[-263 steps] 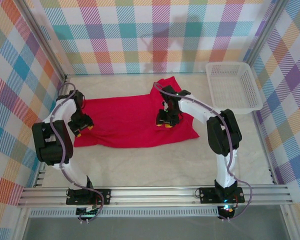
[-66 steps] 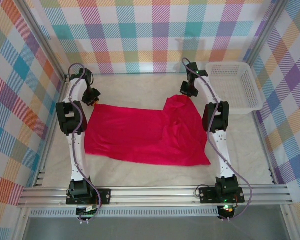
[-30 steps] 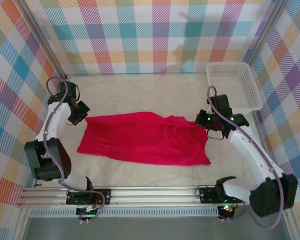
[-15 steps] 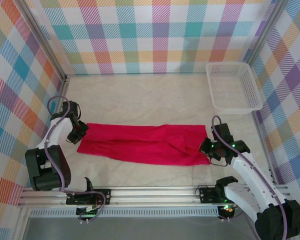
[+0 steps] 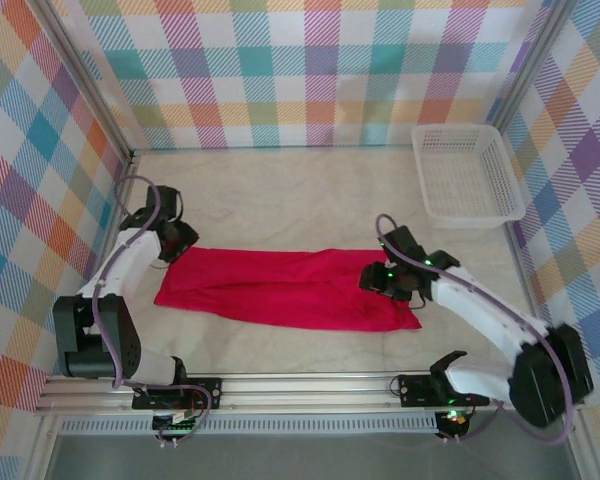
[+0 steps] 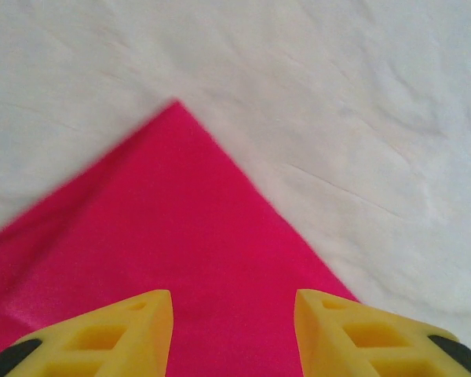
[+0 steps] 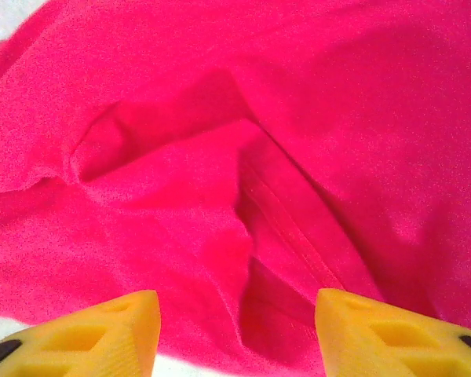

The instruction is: Fold the inside-out t-shirt

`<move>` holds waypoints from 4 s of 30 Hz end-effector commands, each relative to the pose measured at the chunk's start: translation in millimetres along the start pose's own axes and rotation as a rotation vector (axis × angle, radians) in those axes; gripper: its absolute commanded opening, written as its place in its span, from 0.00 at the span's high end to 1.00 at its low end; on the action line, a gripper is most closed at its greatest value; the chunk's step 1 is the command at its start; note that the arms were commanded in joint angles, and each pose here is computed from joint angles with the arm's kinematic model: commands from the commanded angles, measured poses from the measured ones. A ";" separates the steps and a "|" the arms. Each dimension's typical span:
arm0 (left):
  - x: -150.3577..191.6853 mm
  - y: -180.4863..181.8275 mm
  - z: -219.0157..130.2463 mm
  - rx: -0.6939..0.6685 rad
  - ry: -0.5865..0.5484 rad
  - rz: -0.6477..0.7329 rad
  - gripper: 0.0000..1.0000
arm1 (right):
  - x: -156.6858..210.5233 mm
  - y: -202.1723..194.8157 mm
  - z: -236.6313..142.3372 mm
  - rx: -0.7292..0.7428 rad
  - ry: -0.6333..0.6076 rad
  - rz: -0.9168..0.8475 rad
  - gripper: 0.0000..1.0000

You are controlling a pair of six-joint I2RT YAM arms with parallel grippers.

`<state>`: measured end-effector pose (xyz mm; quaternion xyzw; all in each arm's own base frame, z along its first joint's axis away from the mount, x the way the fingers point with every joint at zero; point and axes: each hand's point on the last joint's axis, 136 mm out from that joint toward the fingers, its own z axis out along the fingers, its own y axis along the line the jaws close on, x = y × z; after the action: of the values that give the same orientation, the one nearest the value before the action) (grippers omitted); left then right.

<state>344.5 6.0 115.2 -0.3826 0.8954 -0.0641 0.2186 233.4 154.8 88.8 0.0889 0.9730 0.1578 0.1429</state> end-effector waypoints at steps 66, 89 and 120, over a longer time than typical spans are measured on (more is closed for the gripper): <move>-0.6 -20.6 26.9 0.060 0.158 -0.018 0.59 | 16.9 6.7 -20.6 0.106 -0.029 -0.027 0.14; 8.8 46.3 101.9 0.015 0.308 -0.274 0.56 | -3.4 -63.6 73.3 0.108 0.240 0.233 0.20; 13.2 10.6 -16.1 0.115 0.100 -0.076 0.45 | -85.6 -15.1 -68.9 0.217 -0.096 -0.002 1.00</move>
<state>326.4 3.4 120.6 -0.3909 0.8856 -0.1251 0.2176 300.2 86.0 141.0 0.1287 0.9764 0.0414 0.1686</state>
